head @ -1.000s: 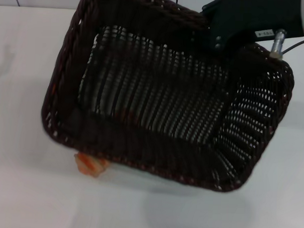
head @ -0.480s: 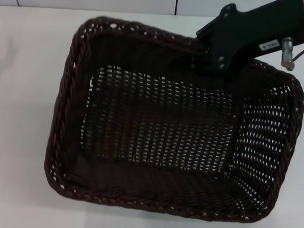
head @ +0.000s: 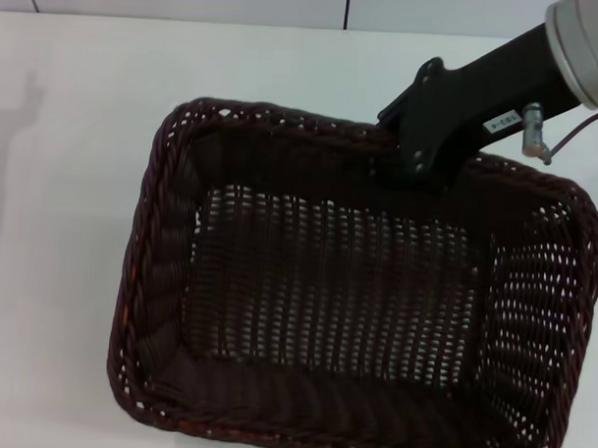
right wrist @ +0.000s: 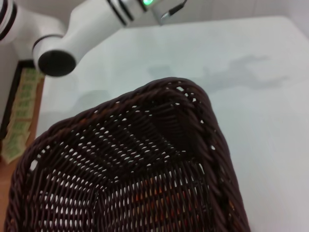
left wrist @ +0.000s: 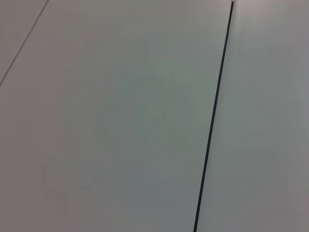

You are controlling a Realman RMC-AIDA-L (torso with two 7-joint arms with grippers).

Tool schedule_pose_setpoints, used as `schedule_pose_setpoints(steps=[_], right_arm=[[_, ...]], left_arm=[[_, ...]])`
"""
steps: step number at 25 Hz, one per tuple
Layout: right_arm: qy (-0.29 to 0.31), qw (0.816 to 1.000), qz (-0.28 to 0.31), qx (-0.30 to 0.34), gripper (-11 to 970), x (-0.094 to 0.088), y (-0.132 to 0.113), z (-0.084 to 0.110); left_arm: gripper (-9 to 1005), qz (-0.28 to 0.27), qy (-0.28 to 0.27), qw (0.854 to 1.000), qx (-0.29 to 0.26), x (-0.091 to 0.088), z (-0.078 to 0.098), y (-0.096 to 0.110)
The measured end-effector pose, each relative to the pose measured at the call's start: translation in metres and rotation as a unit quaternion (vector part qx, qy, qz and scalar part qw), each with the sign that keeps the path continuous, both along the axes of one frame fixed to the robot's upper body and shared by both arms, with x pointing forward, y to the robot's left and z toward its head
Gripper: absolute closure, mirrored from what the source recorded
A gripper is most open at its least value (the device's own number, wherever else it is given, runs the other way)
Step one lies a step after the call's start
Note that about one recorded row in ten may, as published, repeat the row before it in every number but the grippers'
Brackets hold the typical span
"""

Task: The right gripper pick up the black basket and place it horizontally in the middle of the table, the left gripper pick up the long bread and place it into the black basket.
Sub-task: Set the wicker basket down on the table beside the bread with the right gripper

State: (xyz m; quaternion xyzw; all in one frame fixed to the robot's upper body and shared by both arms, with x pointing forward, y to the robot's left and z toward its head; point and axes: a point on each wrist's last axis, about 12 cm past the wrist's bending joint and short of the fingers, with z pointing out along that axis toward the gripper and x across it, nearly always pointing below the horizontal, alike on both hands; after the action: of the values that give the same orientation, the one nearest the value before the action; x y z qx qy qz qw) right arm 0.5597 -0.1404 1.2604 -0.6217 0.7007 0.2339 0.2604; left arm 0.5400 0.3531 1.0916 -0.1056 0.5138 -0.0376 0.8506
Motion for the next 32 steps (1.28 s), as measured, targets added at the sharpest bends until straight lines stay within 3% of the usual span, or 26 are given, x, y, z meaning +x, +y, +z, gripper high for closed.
schedule_pose_setpoints(steps=[17, 32], right_arm=[[0.1, 0.989, 0.018, -0.11, 813, 0.023, 0.031, -0.021], [0.111, 0.975, 0.02, -0.194, 814, 0.038, 0.047, -0.048]], left_arm=[[133, 0.008, -0.006, 1.0, 0.003, 0.002, 0.003, 0.002], [133, 0.006, -0.009, 1.0, 0.003, 0.003, 0.004, -0.001]])
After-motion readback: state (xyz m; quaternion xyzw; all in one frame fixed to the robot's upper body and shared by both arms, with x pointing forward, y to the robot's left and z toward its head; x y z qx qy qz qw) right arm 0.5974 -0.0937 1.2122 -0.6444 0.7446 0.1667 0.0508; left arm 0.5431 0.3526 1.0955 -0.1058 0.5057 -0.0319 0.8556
